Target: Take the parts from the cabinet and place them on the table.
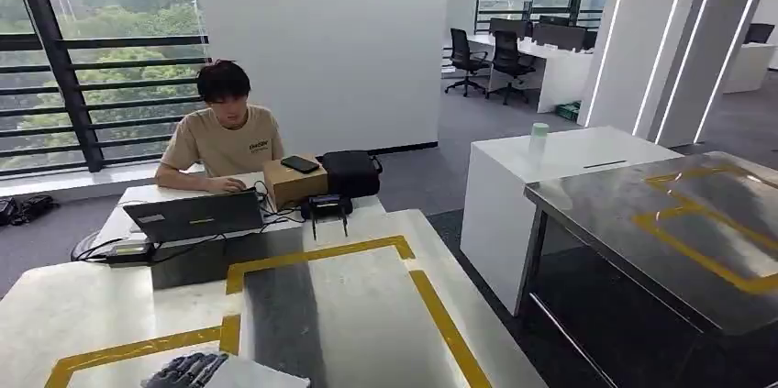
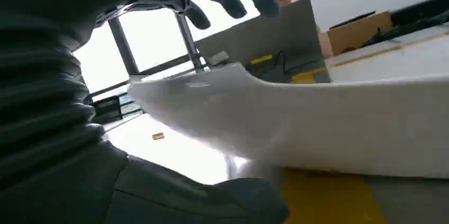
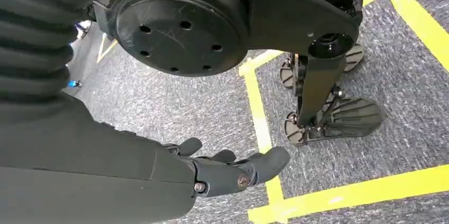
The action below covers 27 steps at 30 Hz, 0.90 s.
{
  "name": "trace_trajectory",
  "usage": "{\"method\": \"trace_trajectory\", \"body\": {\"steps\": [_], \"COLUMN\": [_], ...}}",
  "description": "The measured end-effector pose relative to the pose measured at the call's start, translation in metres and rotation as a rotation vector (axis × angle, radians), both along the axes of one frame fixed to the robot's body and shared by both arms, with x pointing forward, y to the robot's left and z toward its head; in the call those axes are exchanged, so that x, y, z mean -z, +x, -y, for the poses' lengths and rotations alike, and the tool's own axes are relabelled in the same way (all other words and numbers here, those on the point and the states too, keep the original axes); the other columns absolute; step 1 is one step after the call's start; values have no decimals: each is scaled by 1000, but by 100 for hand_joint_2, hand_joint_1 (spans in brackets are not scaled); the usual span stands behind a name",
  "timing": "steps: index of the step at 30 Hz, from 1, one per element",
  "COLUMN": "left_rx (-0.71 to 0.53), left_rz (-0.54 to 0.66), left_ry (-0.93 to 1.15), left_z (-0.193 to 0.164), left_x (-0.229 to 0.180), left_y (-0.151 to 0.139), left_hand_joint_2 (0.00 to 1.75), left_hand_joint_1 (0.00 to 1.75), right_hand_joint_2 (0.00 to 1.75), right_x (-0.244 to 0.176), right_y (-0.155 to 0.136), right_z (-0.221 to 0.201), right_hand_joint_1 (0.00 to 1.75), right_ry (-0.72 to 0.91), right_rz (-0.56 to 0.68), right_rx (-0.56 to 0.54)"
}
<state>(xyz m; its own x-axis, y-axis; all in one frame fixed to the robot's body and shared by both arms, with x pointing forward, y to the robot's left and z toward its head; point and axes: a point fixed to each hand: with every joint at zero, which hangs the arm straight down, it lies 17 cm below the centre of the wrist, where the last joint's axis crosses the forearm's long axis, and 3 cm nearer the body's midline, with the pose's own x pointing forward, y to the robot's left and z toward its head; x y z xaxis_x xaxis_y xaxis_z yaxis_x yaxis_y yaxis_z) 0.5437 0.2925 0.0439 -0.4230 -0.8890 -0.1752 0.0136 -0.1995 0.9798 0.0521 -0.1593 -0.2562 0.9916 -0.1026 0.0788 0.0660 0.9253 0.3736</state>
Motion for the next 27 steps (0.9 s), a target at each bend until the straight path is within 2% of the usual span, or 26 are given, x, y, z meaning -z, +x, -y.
{"method": "trace_trajectory", "body": {"steps": [9,23,27], "left_rx": [-70,-66,-63], "left_rz": [-6,11,64], "left_ry": [-27,-43,-70], "left_z": [-15,-13,-10], "left_x": [6,2,-8], "left_y": [-3,-4,-3], "left_hand_joint_2": [0,0,0], "left_hand_joint_1": [0,0,0], "right_hand_joint_2": [0,0,0], "right_x": [0,0,0], "right_y": [2,0,1], "right_z": [0,-1,-1], "right_hand_joint_1": [0,0,0], "right_ry": [1,5,6], "right_rz": [6,1,-3], "right_rx": [14,23,27]}}
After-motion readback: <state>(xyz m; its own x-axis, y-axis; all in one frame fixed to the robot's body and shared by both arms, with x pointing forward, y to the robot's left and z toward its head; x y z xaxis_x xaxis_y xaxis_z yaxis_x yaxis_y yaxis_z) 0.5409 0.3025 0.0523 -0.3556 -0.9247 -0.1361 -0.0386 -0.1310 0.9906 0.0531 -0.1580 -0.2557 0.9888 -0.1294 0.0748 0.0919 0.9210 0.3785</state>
